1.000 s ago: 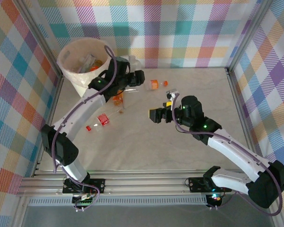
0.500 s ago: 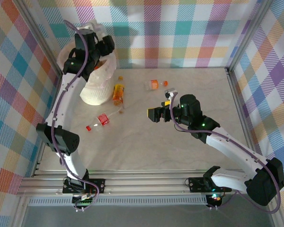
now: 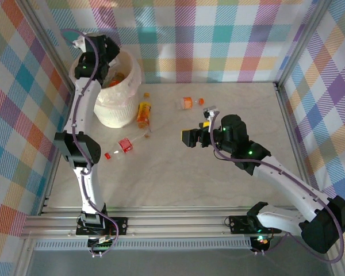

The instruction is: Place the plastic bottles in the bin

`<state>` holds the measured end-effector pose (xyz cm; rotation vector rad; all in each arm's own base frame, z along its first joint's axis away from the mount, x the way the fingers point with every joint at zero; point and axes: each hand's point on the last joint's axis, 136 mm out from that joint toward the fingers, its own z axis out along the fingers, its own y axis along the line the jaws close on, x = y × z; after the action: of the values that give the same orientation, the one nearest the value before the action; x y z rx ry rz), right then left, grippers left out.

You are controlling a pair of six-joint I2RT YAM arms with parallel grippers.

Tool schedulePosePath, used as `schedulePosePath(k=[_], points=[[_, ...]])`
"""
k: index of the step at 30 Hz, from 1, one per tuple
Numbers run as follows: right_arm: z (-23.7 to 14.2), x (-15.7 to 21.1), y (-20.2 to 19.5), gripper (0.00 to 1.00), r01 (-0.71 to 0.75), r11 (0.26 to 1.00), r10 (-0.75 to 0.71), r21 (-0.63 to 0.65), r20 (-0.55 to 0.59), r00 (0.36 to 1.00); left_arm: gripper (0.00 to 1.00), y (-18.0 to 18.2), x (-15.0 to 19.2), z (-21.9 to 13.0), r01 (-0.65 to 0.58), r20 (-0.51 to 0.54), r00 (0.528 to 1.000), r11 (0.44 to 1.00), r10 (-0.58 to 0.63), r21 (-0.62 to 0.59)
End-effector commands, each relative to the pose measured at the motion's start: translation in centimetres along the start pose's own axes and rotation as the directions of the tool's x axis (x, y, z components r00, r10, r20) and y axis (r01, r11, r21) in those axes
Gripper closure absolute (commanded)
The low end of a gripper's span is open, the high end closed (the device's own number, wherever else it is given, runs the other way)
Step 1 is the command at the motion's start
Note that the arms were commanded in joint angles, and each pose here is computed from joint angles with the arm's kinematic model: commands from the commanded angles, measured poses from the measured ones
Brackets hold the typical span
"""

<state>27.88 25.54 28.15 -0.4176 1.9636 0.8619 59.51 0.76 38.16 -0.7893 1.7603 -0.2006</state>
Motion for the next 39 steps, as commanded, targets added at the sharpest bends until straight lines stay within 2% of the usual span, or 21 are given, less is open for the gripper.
schedulePosePath(k=[1, 7, 10, 14, 16, 17, 18, 19, 20, 21, 22, 24, 26, 27, 29, 30, 31, 33, 35, 37, 39], points=[[-0.9, -1.1, 0.1, 0.0, -0.003, 1.0, 0.003, 0.008, 0.039, 0.999, 0.0, -1.2, -1.7, -1.6, 0.075, 0.005, 0.997, 0.997, -0.075, 0.031], [-0.9, -0.9, 0.0, 0.0, -0.012, 1.0, 0.011, 0.015, 0.039, 0.999, 0.0, -1.6, -1.6, -2.6, 0.077, -0.033, 0.997, 0.995, -0.075, 0.061], [-0.9, -0.9, 0.0, 0.0, -0.013, 1.0, 0.013, 0.014, 0.036, 0.999, 0.0, -1.9, -0.7, -2.3, 0.102, -0.111, 0.99, 0.989, -0.089, 0.11], [-0.9, -0.7, -0.3, 0.0, -0.019, 0.999, 0.018, 0.028, 0.031, 0.999, 0.0, 1.2, -0.6, -2.8, 0.029, -0.084, 0.996, 0.999, -0.032, -0.04], [-0.9, -0.5, -0.5, 0.0, -0.023, 0.999, 0.022, 0.038, 0.024, 0.999, 0.0, 3.2, -0.6, -2.7, 0.099, -0.085, 0.991, 0.993, -0.104, -0.067], [-0.8, -0.3, -0.6, 0.0, -0.023, 0.999, 0.022, 0.041, 0.022, 1.0, 0.0, 2.5, 0.1, -1.8, 0.181, -0.129, 0.976, 0.983, -0.174, 0.044], [-0.7, -0.2, -0.7, 0.0, -0.025, 0.999, 0.024, 0.042, 0.02, 1.0, 0.0, 0.5, -0.6, -1.7, 0.193, -0.125, 0.977, 0.969, -0.175, 0.156], [-0.6, -0.2, -0.8, 0.0, -0.026, 0.999, 0.025, 0.043, 0.021, 0.999, 0.0, 0.4, 0.0, -1.8, 0.121, -0.144, 0.984, 0.987, -0.105, 0.104], [-0.4, -0.1, -0.8, 0.0, -0.028, 0.999, 0.027, 0.043, 0.019, 0.999, 0.0, 0.6, -1.3, -2.8, 0.034, -0.103, 0.994, 0.999, -0.032, 0.016], [-0.3, -0.1, -0.8, 0.0, -0.029, 0.999, 0.028, 0.041, 0.014, 1.0, 0.0, 1.8, -1.3, -3.1, 0.012, -0.114, 0.993, 0.998, -0.018, -0.057], [-0.3, -0.2, -0.7, 0.0, -0.029, 0.999, 0.029, 0.037, 0.01, 1.0, 0.0, 2.2, -1.4, -2.8, 0.037, -0.127, 0.991, 0.998, -0.044, -0.056], [0.0, -0.1, -0.5, 0.0, -0.03, 0.999, 0.03, 0.03, 0.0, 1.0, 0.0, -0.2, -1.3, -2.4, 0.013, -0.132, 0.991, 0.998, -0.004, 0.062], [0.2, 0.0, -0.6, 0.0, -0.033, 0.999, 0.033, 0.031, -0.001, 0.999, 0.0, 0.1, -1.8, -3.3, 0.002, -0.124, 0.992, 0.999, 0.004, 0.049], [0.4, 0.1, -0.7, 0.0, -0.034, 0.999, 0.034, 0.033, -0.003, 0.999, 0.0, 0.6, -2.2, -3.8, 0.06, -0.135, 0.989, 0.997, -0.053, 0.051], [0.7, 0.3, -0.8, 0.0, -0.039, 0.999, 0.039, 0.034, -0.012, 0.999, 0.0, -0.1, -1.7, -3.1, 0.153, -0.147, 0.981, 0.97, -0.127, 0.187], [0.8, 0.4, -0.9, 0.0, -0.037, 0.999, 0.038, 0.033, -0.014, 0.999, 0.0, -1.3, -2.2, -3.5, 0.111, -0.112, 0.99, 0.967, -0.088, 0.229], [1.0, 0.5, -0.9, 0.0, -0.037, 0.999, 0.038, 0.033, -0.017, 0.999, 0.0, -0.6, -2.0, -3.9, -0.001, -0.104, 0.994, 0.993, 0.013, 0.117], [1.3, 0.6, -0.9, 0.0, -0.038, 0.999, 0.039, 0.03, -0.029, 0.999, 0.0, 1.7, -1.7, -4.1, -0.062, -0.15, 0.987, 0.998, 0.06, -0.011], [1.6, 0.8, -0.7, 0.0, -0.032, 0.999, 0.033, 0.019, -0.043, 0.999, 0.0, 1.5, -1.9, -3.8, -0.016, -0.183, 0.983, 0.998, 0.026, 0.054], [1.9, 0.8, -0.8, 0.0, -0.031, 0.999, 0.033, 0.024, -0.048, 0.998, 0.0, -1.2, -2.6, -4.5, -0.007, -0.188, 0.981, 0.976, 0.05, 0.22], [2.1, 0.7, -0.9, 0.0, -0.034, 0.999, 0.035, 0.028, -0.049, 0.998, 0.0, 0.1, -3.8, -5.8, -0.011, -0.152, 0.988, 0.99, 0.033, 0.143]])
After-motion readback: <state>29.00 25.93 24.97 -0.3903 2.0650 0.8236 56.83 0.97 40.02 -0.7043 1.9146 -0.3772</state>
